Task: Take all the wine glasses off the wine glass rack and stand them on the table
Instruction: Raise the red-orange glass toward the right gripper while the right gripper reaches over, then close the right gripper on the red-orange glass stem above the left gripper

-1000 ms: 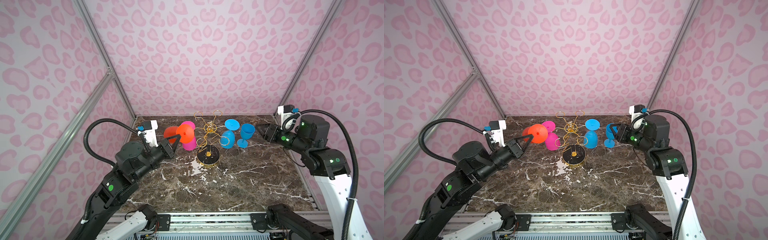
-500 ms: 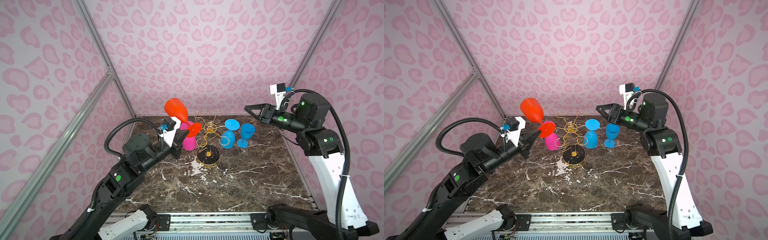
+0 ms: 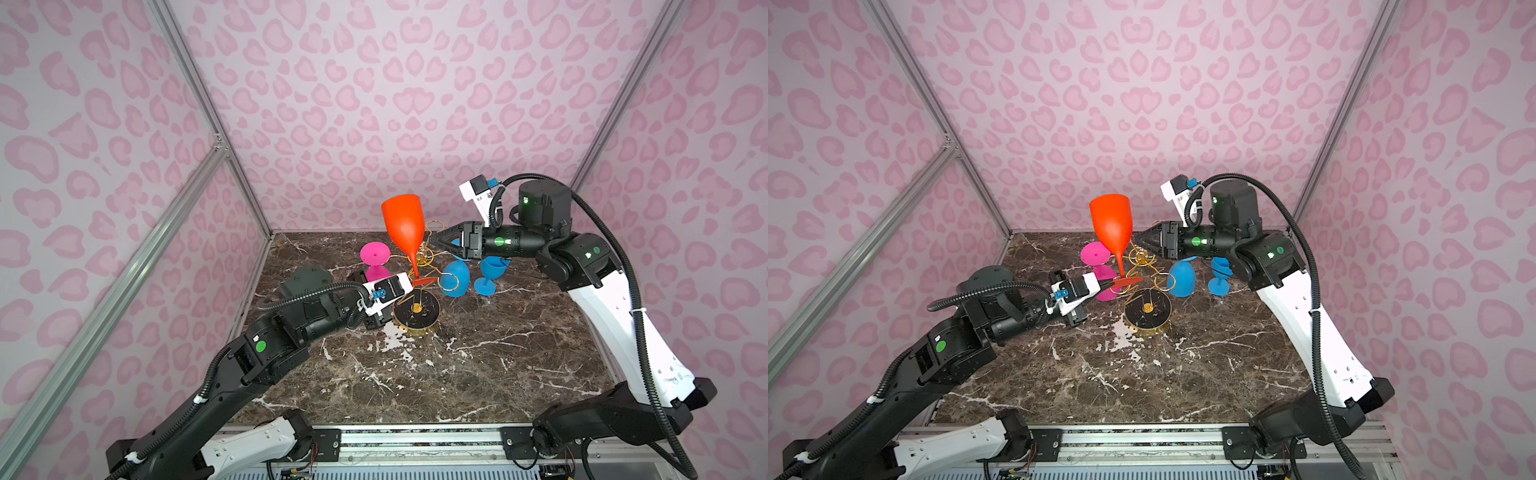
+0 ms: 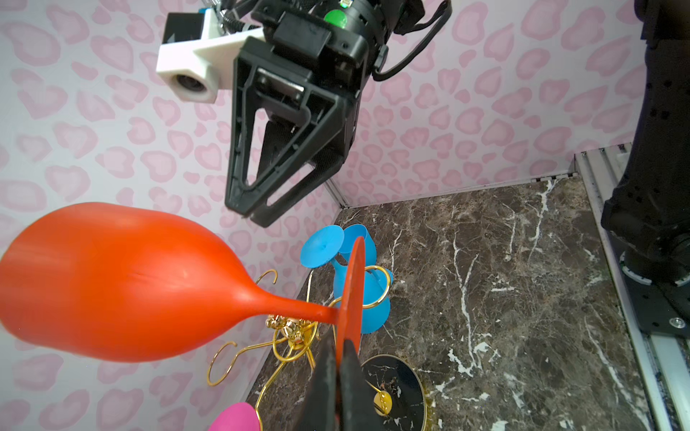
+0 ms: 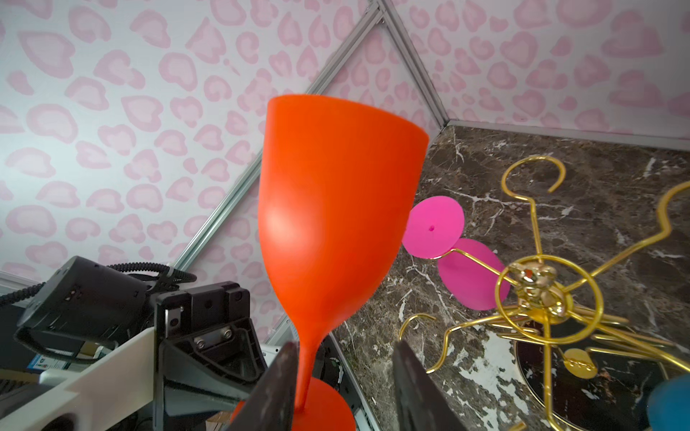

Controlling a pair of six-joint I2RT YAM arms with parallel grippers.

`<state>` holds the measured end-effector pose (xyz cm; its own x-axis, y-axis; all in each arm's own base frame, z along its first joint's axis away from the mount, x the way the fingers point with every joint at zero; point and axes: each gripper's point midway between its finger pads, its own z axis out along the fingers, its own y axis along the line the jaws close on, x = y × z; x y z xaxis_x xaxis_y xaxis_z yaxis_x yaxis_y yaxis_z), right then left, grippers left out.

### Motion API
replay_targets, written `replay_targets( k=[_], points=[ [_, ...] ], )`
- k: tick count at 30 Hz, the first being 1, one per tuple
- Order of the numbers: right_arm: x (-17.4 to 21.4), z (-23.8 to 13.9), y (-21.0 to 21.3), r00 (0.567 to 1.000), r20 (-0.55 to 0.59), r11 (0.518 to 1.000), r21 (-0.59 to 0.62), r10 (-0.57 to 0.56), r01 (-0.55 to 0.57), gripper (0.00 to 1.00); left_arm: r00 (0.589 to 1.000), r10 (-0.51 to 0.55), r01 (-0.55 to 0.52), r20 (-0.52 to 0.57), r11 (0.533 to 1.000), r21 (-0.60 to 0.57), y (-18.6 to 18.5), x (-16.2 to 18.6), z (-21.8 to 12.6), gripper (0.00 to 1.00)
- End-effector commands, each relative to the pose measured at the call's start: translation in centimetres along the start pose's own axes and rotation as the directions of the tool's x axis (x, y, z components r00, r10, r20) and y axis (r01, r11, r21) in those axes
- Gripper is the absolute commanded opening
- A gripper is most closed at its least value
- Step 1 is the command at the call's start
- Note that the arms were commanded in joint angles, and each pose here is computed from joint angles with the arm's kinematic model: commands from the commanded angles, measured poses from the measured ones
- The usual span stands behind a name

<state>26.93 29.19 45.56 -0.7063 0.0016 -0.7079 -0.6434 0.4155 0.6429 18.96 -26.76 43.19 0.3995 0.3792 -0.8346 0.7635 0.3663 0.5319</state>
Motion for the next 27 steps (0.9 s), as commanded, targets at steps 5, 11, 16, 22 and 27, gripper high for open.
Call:
replay_targets(
  k=[5,11,16,22,27],
  points=[
    [1.7,1.3,-0.2,1.000,-0.030,1.000,-0.010,0.007,-0.008,0.42,0.993,0.110,-0.108,0.039,0.992,-0.061,0.8,-1.0,0.4,0.03],
    [2.7,1.7,0.4,0.999,-0.031,0.999,-0.039,0.016,-0.017,0.41,0.992,0.118,-0.115,0.033,0.990,-0.079,1.1,-0.8,0.8,0.03],
    [3.0,1.7,0.8,1.000,-0.024,0.999,-0.051,0.016,-0.017,0.40,0.992,0.118,-0.116,0.037,0.992,-0.057,0.7,-0.8,1.1,0.04],
    [3.0,1.8,0.6,0.999,-0.023,0.999,-0.046,0.024,-0.025,0.38,0.993,0.117,-0.116,0.035,0.993,-0.037,0.2,-0.7,1.3,0.03],
    [3.2,2.5,0.5,0.999,-0.029,0.998,-0.057,0.029,-0.031,0.35,0.992,0.123,-0.122,0.039,0.992,-0.025,-0.1,-0.8,1.5,0.04]
  ],
)
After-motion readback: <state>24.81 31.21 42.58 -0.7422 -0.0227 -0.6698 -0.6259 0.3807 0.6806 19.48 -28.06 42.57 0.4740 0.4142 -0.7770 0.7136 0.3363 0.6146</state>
